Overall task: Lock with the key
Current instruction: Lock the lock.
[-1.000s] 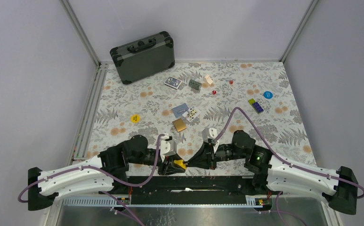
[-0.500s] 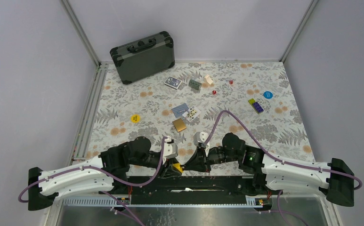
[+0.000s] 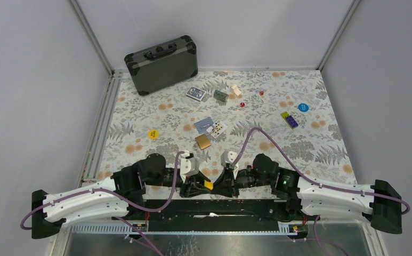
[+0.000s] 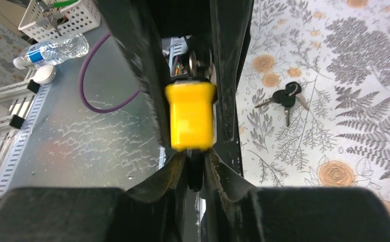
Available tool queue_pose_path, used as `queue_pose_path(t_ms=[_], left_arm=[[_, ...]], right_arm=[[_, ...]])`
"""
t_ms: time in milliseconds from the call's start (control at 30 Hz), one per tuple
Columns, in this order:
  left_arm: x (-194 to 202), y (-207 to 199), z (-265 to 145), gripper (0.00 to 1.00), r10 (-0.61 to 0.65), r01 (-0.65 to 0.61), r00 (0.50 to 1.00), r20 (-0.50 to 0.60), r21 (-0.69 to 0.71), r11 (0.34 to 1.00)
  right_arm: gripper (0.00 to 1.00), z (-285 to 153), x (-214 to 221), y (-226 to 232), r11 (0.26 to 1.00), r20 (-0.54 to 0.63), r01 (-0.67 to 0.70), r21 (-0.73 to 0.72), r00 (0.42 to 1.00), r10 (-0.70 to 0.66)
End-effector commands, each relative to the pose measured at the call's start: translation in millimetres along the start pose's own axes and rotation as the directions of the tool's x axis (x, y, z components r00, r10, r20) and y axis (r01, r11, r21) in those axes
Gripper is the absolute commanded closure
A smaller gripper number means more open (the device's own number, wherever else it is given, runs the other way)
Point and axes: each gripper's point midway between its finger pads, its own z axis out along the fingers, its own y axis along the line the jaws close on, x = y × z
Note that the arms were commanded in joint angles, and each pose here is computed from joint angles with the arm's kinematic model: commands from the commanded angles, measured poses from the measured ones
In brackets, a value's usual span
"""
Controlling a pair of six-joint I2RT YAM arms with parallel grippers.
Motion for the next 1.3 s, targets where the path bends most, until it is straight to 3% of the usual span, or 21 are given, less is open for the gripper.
queue_pose_path(t_ms=[0, 233, 500, 567, 700, 800, 1067, 1267], left_arm=[[-133.4, -25.9, -15.9, 1.00, 0.173, -0.206, 0.875, 0.453, 0.024, 0.978], [-130.2, -25.5, -12.7, 1.00, 0.167, -0.202, 0.883, 0.439, 0.032, 0.979], [-120.8, -20.5, -19.6, 1.00, 0.159, -0.174, 0.897, 0.413, -0.001, 0.985], [-118.5, -17.6, -22.8, 0.93, 0.158, -0.164, 0.898, 0.412, -0.021, 0.986], [-120.8, -14.0, -31.8, 0.60, 0.159, -0.148, 0.890, 0.428, -0.060, 0.987], [-125.8, -12.7, -39.2, 0.47, 0.169, -0.146, 0.879, 0.445, -0.085, 0.986], [-124.6, -8.3, -42.8, 0.42, 0.183, -0.146, 0.882, 0.434, -0.117, 0.982], [-105.8, -7.7, -29.9, 0.44, 0.159, -0.139, 0.918, 0.363, -0.080, 0.987]], right_arm=[[0.77, 8.3, -0.4, 1.5, 1.000, 0.013, -0.010, -0.005, 1.000, 0.010], [1.00, 7.0, -5.5, 2.8, 1.000, 0.027, -0.013, -0.004, 1.000, 0.013], [1.00, -18.3, -30.5, -1.6, 0.996, 0.136, 0.018, 0.093, 0.990, -0.030], [1.00, -25.8, -31.8, -0.5, 0.994, 0.140, 0.028, 0.105, 0.989, -0.042], [1.00, -36.2, -30.6, 2.1, 0.993, 0.129, 0.042, 0.114, 0.990, -0.057], [1.00, -40.5, -27.2, 4.0, 0.993, 0.114, 0.039, 0.113, 0.992, -0.052], [1.00, -46.9, -31.5, 8.2, 0.994, 0.150, 0.038, 0.106, 0.987, -0.054], [1.00, -47.4, -34.8, 8.6, 0.993, 0.157, 0.042, 0.108, 0.986, -0.058]])
